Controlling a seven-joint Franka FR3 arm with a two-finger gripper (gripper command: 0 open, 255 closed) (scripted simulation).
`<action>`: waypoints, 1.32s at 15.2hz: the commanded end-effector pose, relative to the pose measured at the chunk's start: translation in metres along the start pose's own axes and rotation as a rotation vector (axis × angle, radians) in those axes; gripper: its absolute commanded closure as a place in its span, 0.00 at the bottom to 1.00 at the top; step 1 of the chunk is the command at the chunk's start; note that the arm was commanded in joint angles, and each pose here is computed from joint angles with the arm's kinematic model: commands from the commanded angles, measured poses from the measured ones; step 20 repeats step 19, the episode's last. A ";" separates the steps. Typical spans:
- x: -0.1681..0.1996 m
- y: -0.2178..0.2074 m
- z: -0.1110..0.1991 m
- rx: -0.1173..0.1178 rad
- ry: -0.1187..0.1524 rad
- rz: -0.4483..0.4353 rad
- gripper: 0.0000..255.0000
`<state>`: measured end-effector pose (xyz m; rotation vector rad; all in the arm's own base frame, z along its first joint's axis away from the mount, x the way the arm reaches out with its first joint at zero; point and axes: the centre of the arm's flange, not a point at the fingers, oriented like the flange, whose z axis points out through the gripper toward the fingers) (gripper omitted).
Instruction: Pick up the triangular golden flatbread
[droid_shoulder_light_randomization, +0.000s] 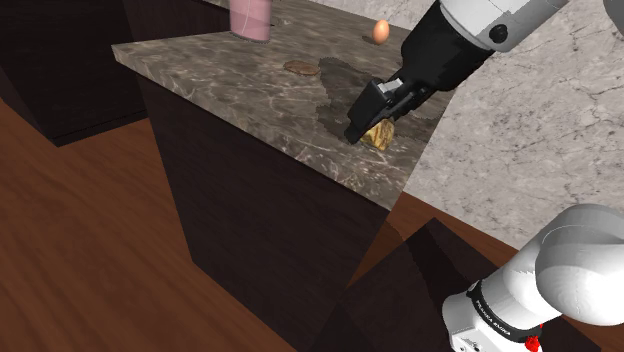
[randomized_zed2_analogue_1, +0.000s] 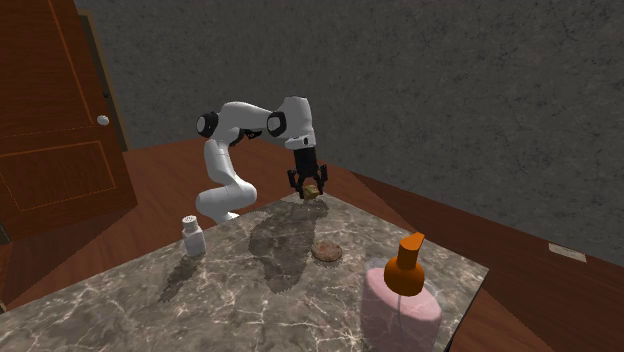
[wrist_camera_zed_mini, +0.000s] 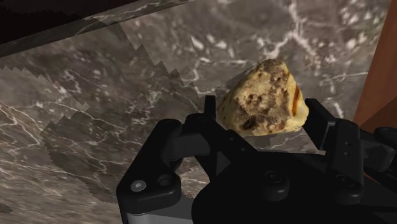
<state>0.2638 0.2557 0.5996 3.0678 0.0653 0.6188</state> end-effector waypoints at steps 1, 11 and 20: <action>0.000 0.000 0.000 0.000 0.000 0.000 1.00; 0.019 0.001 -0.044 0.000 0.000 0.000 1.00; 0.031 0.001 -0.074 0.000 0.000 0.000 1.00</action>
